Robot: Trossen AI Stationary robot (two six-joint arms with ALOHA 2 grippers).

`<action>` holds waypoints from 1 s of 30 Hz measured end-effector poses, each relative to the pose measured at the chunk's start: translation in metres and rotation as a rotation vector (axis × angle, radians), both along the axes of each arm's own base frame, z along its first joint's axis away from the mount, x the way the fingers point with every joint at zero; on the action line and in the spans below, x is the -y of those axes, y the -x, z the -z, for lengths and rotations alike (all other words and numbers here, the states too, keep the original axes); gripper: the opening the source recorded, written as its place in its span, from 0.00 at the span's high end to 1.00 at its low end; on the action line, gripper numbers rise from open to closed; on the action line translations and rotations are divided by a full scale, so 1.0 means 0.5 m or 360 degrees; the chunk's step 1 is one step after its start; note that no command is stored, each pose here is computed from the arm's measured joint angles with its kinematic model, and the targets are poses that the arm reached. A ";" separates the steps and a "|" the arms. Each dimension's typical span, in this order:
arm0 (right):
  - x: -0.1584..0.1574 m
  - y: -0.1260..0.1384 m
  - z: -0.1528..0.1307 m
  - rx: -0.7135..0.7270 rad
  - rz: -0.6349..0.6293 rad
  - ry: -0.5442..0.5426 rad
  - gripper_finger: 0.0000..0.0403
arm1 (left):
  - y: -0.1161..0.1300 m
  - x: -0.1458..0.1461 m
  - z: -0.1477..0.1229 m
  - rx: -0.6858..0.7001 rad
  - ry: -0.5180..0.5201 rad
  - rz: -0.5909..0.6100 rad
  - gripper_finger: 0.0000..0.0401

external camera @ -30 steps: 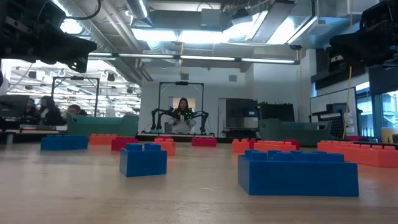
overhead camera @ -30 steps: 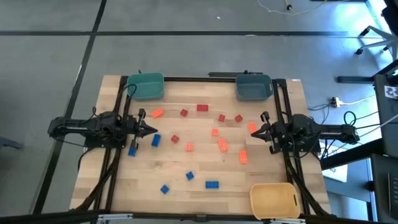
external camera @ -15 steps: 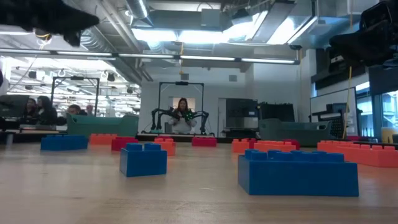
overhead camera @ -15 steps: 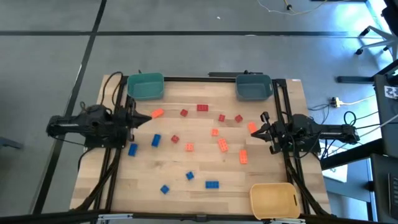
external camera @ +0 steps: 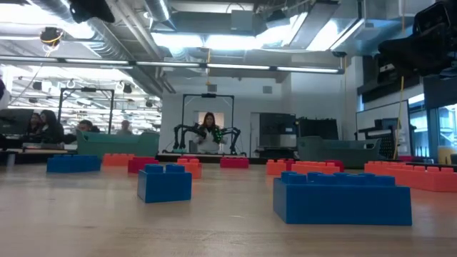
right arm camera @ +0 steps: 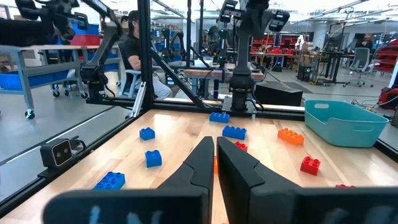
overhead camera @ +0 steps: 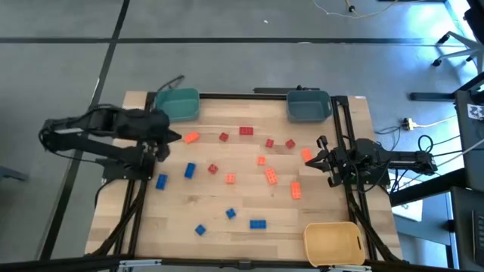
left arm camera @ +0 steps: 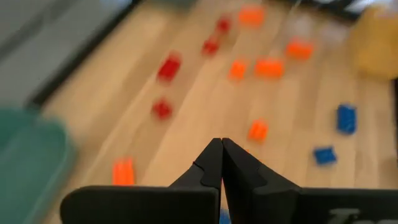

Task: Sort & place blocks by color
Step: Put the blue game piece into the green bin

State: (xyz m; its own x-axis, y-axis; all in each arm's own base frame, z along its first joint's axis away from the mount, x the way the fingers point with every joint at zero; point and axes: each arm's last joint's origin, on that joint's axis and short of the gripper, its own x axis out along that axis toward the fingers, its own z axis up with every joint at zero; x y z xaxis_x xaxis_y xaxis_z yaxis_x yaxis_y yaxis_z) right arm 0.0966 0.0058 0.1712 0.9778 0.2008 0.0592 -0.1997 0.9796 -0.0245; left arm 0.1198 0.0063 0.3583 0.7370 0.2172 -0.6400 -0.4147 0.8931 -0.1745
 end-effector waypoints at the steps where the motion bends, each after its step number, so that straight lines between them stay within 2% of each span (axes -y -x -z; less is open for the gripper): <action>1: 0.000 0.000 0.000 0.0000 0.0000 0.0000 0.94 | -0.009 0.000 -0.005 -0.0074 0.0058 -0.0054 1.00; 5: 0.000 0.000 0.000 -0.0001 0.0000 -0.0001 0.94 | -0.030 -0.003 -0.015 -0.0291 0.0296 -0.0249 1.00; 9: 0.000 0.000 0.000 -0.0002 0.0000 -0.0003 0.94 | -0.051 0.002 -0.027 -0.0290 0.0422 -0.0138 1.00; 14: 0.000 0.000 0.000 0.0000 0.0000 -0.0001 0.94 | -0.072 0.008 -0.041 -0.0130 0.0619 -0.0041 1.00; 23: 0.000 0.000 0.000 -0.0001 0.0000 -0.0001 0.94 | -0.075 0.010 -0.045 -0.0089 0.0685 -0.0030 1.00; 28: 0.000 0.000 0.000 -0.0001 0.0001 -0.0001 0.94 | -0.075 0.012 -0.045 -0.0100 0.0704 0.0037 1.00; 30: 0.000 0.000 0.000 -0.0001 0.0000 -0.0001 0.94 | -0.075 0.012 -0.045 -0.0098 0.0745 -0.0004 1.00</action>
State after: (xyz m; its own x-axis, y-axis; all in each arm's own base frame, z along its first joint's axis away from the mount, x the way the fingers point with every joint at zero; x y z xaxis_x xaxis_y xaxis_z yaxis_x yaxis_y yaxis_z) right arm 0.0967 0.0058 0.1710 0.9779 0.2006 0.0585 -0.1995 0.9796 -0.0237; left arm 0.1575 0.0002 0.3808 0.6943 -0.1036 -0.7121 -0.4390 0.7232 -0.5332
